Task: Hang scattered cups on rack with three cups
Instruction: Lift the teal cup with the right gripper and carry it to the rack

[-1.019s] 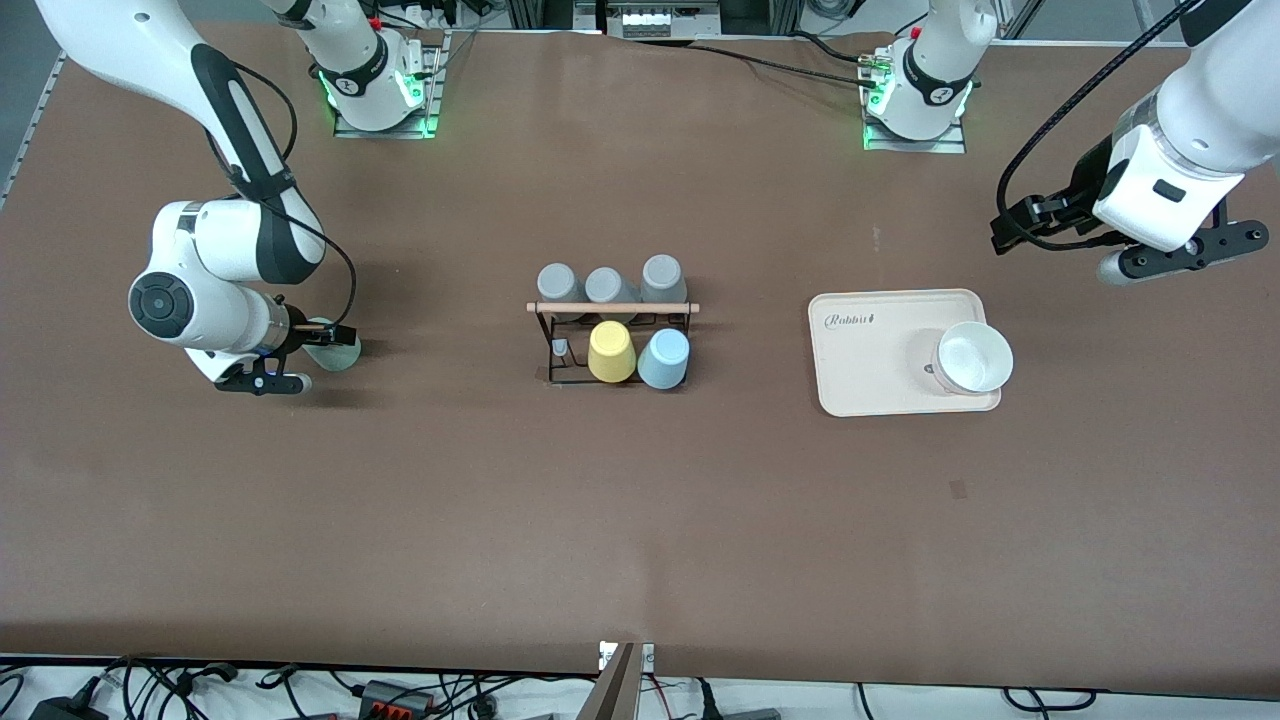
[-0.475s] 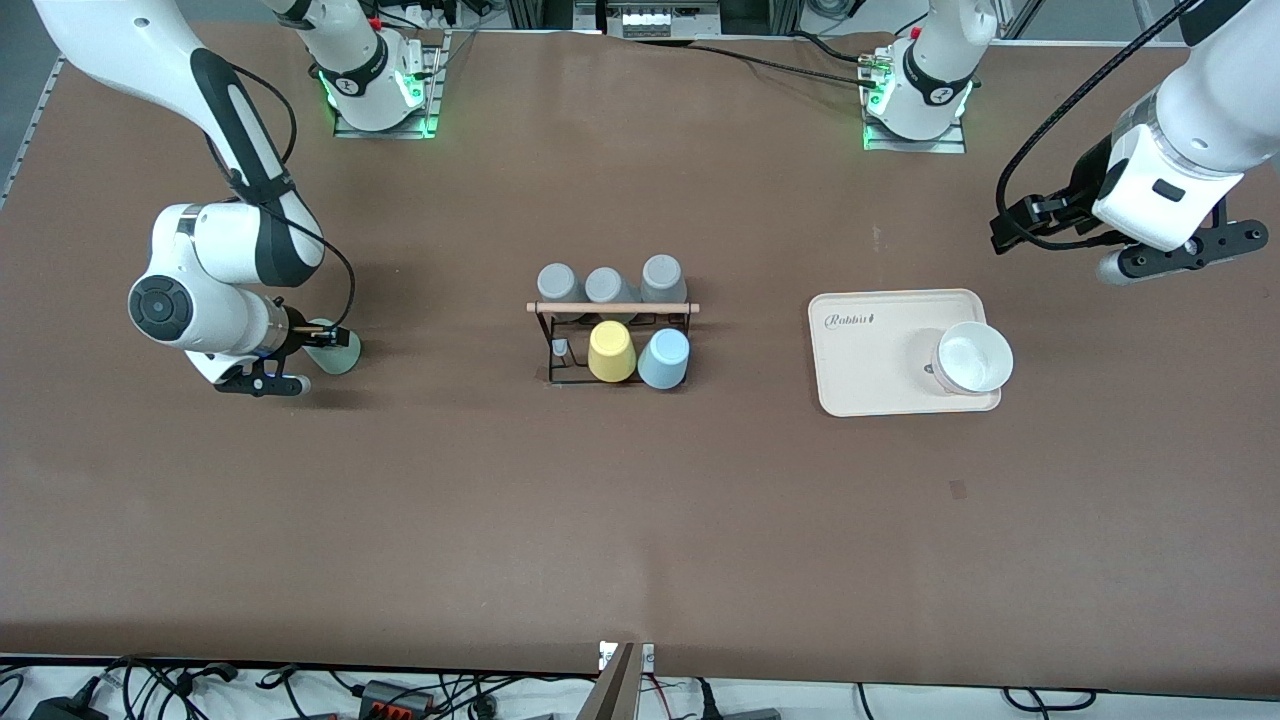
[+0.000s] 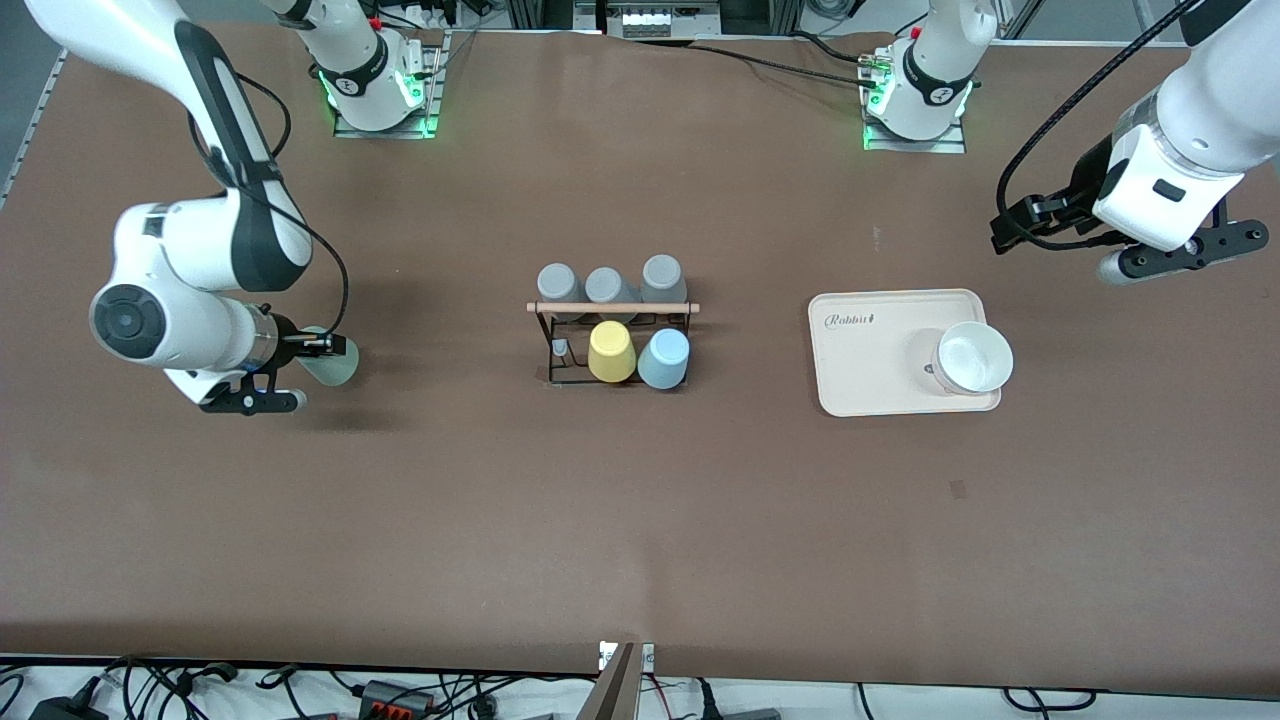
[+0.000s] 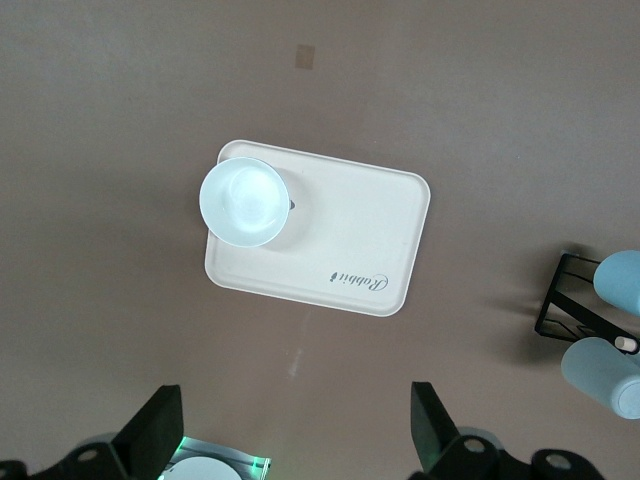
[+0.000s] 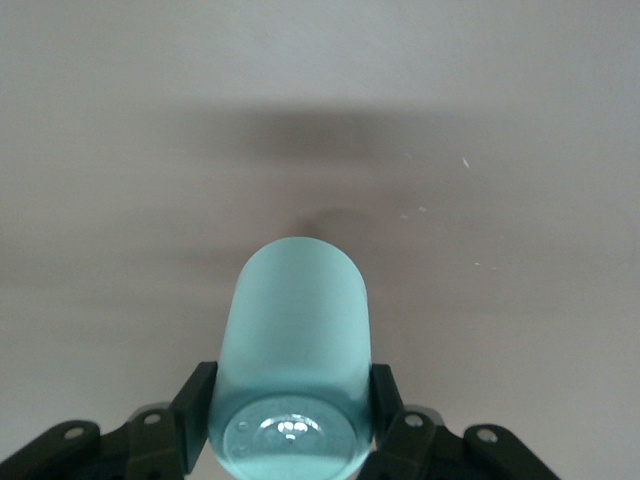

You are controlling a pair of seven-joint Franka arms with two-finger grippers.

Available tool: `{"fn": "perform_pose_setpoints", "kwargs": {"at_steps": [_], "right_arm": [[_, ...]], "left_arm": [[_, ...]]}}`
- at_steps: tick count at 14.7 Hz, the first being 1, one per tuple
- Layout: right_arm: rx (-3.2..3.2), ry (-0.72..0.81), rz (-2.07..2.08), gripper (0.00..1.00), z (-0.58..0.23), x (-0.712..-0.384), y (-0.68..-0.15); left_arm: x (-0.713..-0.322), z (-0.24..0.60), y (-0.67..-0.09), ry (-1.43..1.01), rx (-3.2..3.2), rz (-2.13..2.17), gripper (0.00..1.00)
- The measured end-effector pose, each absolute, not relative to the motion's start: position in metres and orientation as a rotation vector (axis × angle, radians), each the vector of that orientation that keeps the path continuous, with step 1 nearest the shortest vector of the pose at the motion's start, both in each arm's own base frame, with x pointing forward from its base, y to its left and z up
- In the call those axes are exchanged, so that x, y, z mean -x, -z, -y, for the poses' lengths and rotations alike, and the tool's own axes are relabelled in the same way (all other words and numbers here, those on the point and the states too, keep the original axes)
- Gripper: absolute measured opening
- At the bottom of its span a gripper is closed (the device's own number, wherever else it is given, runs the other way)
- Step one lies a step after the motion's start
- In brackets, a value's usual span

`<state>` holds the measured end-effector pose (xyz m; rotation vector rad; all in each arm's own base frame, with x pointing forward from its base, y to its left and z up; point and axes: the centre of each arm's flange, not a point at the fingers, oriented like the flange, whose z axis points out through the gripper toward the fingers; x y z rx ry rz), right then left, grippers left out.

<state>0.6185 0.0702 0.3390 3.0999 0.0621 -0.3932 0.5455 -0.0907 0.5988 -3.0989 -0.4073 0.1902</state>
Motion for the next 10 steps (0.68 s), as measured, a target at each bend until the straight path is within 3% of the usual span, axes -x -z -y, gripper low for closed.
{"fn": "perform_pose_setpoints", "kwargs": {"at_steps": [4, 10], "right_arm": [[-3.169, 0.329, -0.154, 0.66, -0.127, -0.637, -0.409], [-3.165, 0.241, -0.228, 0.66, -0.252, -0.624, -0.431]], "left_arm": [[-0.546, 0.09, -0.599, -0.19, 3.099, 0.408, 1.0], [-0.546, 0.09, -0.599, -0.19, 3.099, 0.409, 1.0]]}}
